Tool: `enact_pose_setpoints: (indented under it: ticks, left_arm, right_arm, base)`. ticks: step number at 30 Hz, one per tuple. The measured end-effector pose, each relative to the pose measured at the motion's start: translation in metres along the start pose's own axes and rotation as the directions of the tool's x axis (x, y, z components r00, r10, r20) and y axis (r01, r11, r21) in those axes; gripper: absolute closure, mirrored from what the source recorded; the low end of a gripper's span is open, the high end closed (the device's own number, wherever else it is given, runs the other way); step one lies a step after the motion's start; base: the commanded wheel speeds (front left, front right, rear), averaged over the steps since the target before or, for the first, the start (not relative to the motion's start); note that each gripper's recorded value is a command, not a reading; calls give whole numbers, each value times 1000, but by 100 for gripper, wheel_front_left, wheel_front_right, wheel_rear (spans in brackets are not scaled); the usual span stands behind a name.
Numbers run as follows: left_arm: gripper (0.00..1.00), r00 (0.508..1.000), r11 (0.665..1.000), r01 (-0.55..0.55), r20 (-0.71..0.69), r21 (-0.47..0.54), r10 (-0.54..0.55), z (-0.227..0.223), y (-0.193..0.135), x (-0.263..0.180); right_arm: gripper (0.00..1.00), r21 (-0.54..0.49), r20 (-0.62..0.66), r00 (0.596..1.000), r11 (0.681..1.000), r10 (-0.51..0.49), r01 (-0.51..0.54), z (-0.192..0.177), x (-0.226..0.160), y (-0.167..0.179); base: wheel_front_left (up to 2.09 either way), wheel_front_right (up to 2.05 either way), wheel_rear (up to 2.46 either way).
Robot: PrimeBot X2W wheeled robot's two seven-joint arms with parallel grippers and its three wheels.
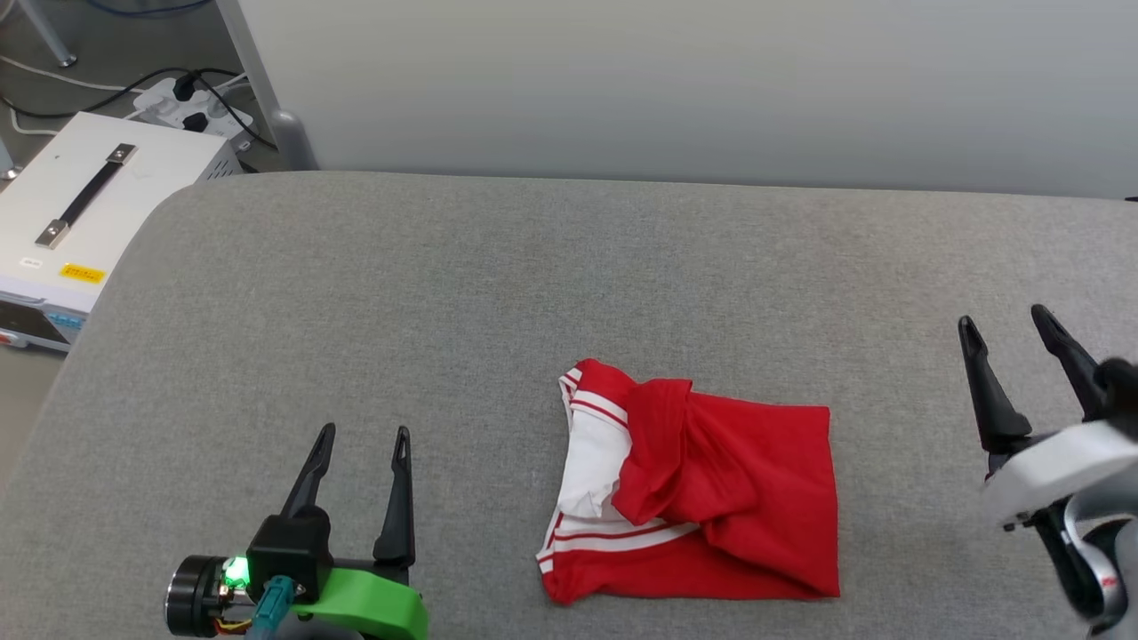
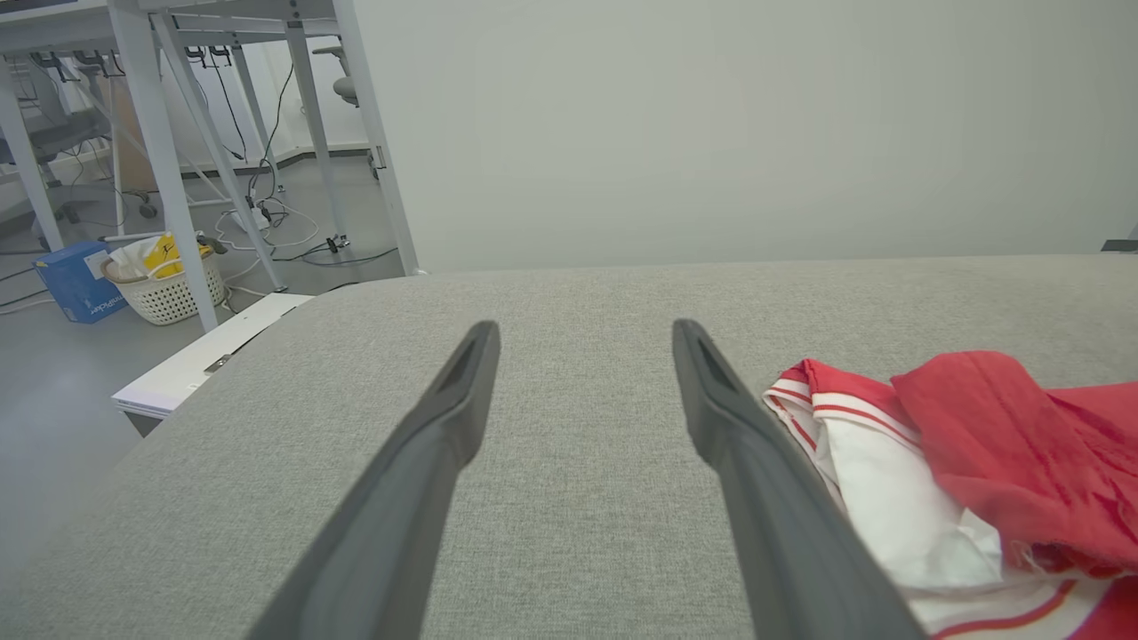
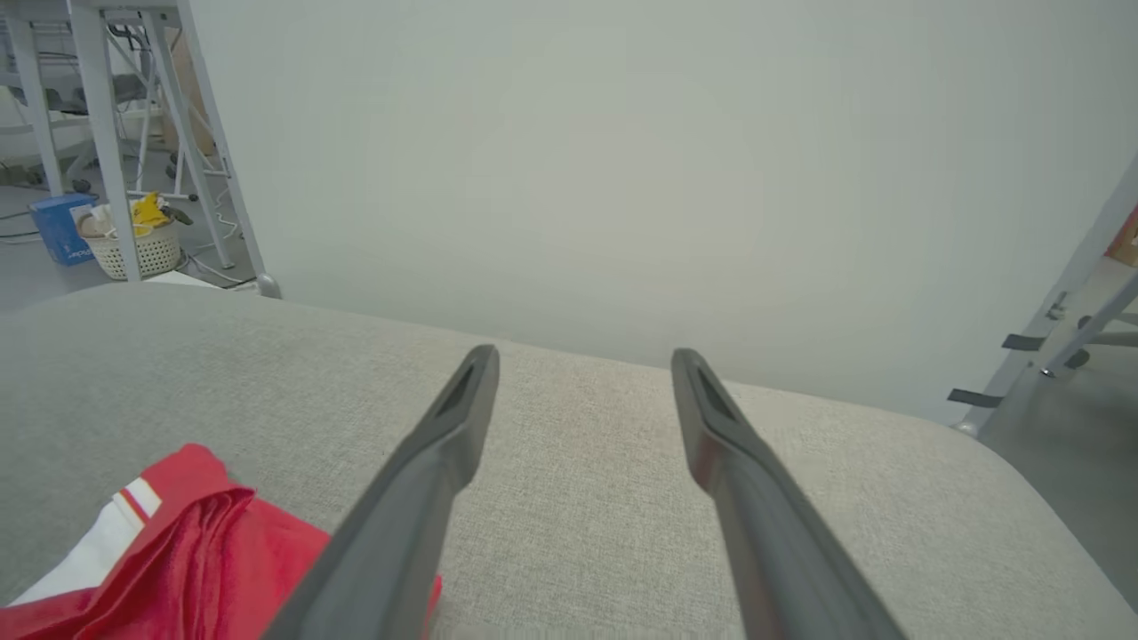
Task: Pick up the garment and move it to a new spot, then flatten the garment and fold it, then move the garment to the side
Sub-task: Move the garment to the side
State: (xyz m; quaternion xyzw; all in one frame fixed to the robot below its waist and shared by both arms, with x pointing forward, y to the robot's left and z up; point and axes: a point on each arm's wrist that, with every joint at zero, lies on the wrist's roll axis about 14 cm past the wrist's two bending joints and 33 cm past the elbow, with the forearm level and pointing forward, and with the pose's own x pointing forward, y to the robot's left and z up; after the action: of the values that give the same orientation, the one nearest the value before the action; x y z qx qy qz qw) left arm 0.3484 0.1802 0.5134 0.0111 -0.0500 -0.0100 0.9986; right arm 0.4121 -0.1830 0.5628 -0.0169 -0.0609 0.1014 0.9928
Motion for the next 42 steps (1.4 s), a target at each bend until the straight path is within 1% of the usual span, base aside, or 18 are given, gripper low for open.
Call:
enact_pose_setpoints:
  ticks: [2,3,5,7,9,11,12,15,18,22,27,30,35,36,41,42]
  left_arm:
    - [0,1000,1000,-1,-6,0,1,-2,0,0]
    - [0,1000,1000,-1,-9,0,1,-3,1,0]
    - [0,1000,1000,-2,-16,-1,2,-5,1,1]
    - [0,1000,1000,-3,-18,-1,3,-6,2,2]
    - [0,1000,1000,-3,-18,-1,3,-6,2,4]
    - [0,1000,1000,-3,-21,-1,3,-7,2,6]
    - [0,1000,1000,-2,-23,-1,2,-8,2,7]
    - [0,1000,1000,-1,-27,-1,1,-9,1,10]
    - [0,1000,1000,0,-31,-1,0,-11,1,13]
    - [0,999,1000,-9,-41,2,9,-14,4,17]
    - [0,998,1000,-19,-54,7,19,-19,9,21]
    - [0,998,1000,-29,-59,12,29,-21,13,22]
    - [0,996,999,-44,-80,16,45,-27,18,20]
    - [0,996,999,-46,-82,17,47,-27,18,19]
    - [0,996,999,-48,-79,16,49,-26,18,19]
    - [0,996,999,-46,-76,15,47,-25,18,19]
  right_arm:
    - [0,27,-98,995,999,35,-32,-10,9,-1]
    - [0,59,-161,985,997,61,-52,-17,13,0]
    - [0,111,-284,951,990,118,-90,-32,17,6]
    - [0,177,-401,900,978,174,-110,-48,15,11]
    - [0,229,-516,825,965,230,-126,-66,6,18]
    - [0,291,-612,737,948,287,-128,-83,-4,23]
    - [0,322,-642,700,939,312,-123,-90,-9,26]
    - [0,399,-696,615,912,371,-99,-107,-18,35]
    - [0,456,-726,543,886,423,-81,-124,-25,48]
    - [0,514,-728,494,855,475,-65,-141,-25,67]
    - [0,561,-721,450,825,526,-67,-158,-21,93]
    - [0,568,-727,416,819,547,-82,-168,-21,106]
    - [0,575,-728,378,810,572,-117,-177,-21,120]
    - [100,575,-723,384,809,574,-125,-177,-20,121]
    - [100,561,-693,425,806,583,-191,-166,-14,127]
    - [100,554,-681,440,805,585,-211,-161,-12,127]
  base:
    - [0,0,0]
    - [0,0,0]
    - [0,0,0]
    - [0,0,0]
    - [0,0,0]
    - [0,0,0]
    - [0,0,0]
    - [0,0,0]
    - [0,0,0]
    - [0,0,0]
    - [0,0,0]
    - [0,0,0]
    - [0,0,0]
    - [0,0,0]
    - [0,0,0]
    - [0,0,0]
